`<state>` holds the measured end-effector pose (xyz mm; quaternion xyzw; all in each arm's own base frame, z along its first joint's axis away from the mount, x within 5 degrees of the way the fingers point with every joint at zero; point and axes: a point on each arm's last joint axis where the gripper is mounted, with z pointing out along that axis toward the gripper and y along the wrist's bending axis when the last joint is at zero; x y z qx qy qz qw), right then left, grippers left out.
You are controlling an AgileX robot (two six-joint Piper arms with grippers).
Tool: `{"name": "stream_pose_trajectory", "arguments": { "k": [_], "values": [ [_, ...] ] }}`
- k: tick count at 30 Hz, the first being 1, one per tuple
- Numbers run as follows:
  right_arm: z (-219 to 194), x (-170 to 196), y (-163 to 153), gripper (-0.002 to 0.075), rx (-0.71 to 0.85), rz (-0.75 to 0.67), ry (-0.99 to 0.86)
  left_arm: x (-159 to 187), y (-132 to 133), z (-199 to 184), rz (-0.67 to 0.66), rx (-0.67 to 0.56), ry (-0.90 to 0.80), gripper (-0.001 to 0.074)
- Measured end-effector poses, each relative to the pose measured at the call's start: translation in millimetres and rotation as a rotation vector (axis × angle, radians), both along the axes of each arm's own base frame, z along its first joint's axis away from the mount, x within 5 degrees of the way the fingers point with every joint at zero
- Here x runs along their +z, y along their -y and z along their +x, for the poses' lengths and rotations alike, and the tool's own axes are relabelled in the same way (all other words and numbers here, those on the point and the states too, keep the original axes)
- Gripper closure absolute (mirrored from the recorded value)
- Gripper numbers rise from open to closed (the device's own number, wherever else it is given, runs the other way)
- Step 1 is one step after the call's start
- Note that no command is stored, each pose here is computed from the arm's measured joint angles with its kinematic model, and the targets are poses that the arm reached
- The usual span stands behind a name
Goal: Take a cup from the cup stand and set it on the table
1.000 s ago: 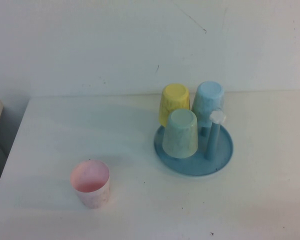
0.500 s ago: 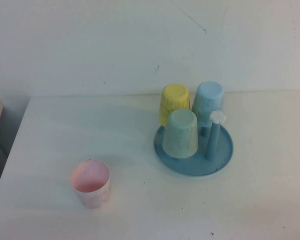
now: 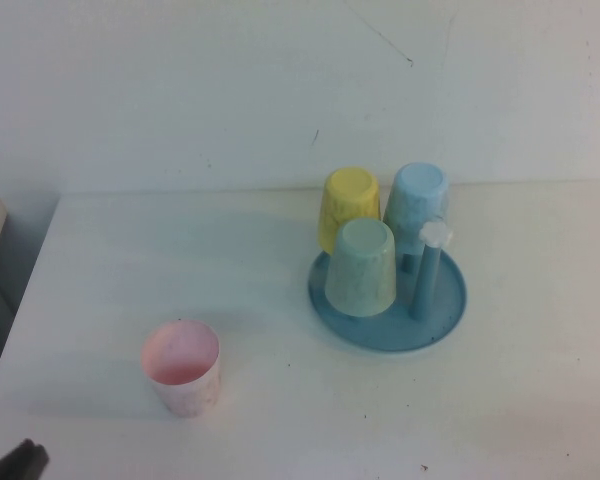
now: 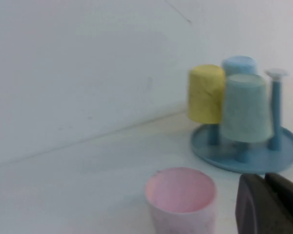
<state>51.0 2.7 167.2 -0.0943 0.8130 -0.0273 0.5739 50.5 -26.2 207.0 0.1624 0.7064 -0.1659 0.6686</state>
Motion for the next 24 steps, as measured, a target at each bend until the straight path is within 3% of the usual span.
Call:
{"name": "stream_pose_trajectory", "arguments": {
  "k": [6, 14, 18, 24],
  "values": [
    [0.0, 0.0, 0.0, 0.0727, 0.0, 0.0, 0.0, -8.9, -12.6, 6.3, -0.002, 0.237, 0.044, 0.0737],
    [0.0, 0.0, 0.0, 0.0727, 0.0, 0.0, 0.0, -18.3, -25.1, 6.8, 0.024, 0.459, -0.053, 0.0736],
    [0.0, 0.0, 0.0, 0.0727, 0.0, 0.0, 0.0, -26.4, -25.3, 5.5, 0.043, 0.466, -0.143, 0.0737],
    [0.0, 0.0, 0.0, 0.0727, 0.0, 0.0, 0.0, -33.9, -20.2, 3.4, 0.073, 0.376, -0.222, 0.0737]
  ]
}}
